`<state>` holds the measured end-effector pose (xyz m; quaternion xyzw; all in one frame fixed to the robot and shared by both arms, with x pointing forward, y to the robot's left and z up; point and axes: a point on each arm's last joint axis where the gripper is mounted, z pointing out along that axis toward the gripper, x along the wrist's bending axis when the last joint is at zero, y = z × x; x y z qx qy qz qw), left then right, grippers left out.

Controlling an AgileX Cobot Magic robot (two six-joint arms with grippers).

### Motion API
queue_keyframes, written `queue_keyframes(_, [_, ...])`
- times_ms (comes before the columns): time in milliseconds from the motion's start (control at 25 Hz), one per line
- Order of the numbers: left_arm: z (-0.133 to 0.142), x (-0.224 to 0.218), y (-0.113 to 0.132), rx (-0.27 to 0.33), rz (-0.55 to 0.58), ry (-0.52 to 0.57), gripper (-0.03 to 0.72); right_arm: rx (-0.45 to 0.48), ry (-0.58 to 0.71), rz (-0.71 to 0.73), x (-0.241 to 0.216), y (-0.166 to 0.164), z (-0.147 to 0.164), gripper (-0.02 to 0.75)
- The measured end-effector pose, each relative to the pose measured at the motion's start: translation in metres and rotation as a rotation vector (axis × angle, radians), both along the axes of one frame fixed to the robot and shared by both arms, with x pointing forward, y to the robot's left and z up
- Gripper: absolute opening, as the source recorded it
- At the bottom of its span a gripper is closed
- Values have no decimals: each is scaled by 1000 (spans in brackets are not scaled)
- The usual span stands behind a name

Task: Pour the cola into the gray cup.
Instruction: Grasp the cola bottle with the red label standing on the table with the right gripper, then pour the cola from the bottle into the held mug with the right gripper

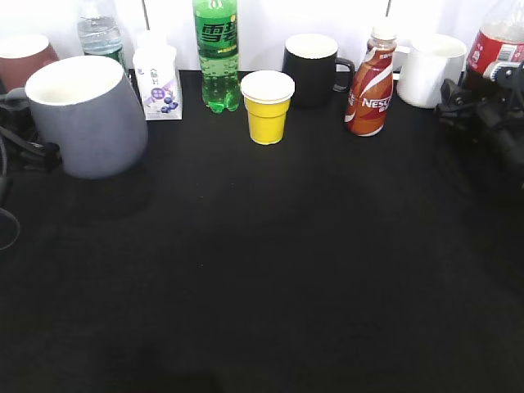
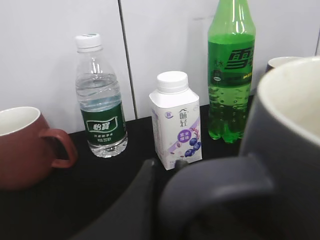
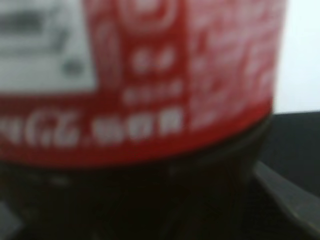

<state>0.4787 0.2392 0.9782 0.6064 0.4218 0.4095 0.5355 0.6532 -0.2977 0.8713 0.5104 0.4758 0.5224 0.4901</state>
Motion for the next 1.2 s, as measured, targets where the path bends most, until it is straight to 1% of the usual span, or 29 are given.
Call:
queue_keyframes(80, [0, 0, 0, 1, -1, 0, 62, -3, -11, 7, 2, 1, 2, 584])
queue_keyframes(120, [0, 0, 0, 1, -2, -1, 62, -8, -12, 19, 3, 2, 2, 549])
queue_keyframes(200, [0, 0, 0, 1, -2, -1, 62, -16, -15, 21, 3, 2, 3, 421])
queue_keyframes(400, [0, 0, -1, 8, -13, -3, 62, -48, -10, 21, -4, 2, 3, 413])
queue_keyframes(520, [0, -2, -5, 40, -63, -10, 62, -53, 29, 24, -16, 2, 12, 405])
queue_keyframes(600, [0, -2, -6, 46, -71, -11, 62, -68, 9, 48, -22, 4, 31, 405])
queue_keyframes(720, [0, -2, -6, 48, -75, -12, 62, -118, -90, 136, -42, 13, 79, 405])
queue_keyframes(800, [-1, -4, -9, 67, -117, -14, 62, -171, -158, 218, -63, 21, 109, 398])
queue_keyframes(880, [-1, -6, -15, 47, -176, -2, 62, -195, -246, 288, -85, 35, 143, 396])
queue_keyframes(920, [-1, -7, -18, 46, -208, -1, 62, -206, -275, 333, -94, 49, 159, 396])
queue_keyframes(960, [-1, -10, -25, 46, -250, -2, 62, -209, -285, 388, -103, 67, 169, 396])
queue_keyframes(1040, [-2, -15, -35, 53, -304, -3, 62, -210, -277, 528, -117, 109, 172, 393])
queue_keyframes(1080, [-2, -17, -41, 62, -340, -4, 62, -220, -239, 586, -124, 127, 168, 393])
queue_keyframes(1120, [-2, -20, -46, 67, -372, -6, 62, -260, -209, 636, -130, 143, 164, 393])
queue_keyframes(1160, [-2, -21, -48, 68, -380, -6, 62, -320, -206, 677, -137, 156, 161, 393])
queue_keyframes(1200, [-2, -21, -48, 69, -383, -6, 62, -426, -209, 711, -143, 167, 157, 393])
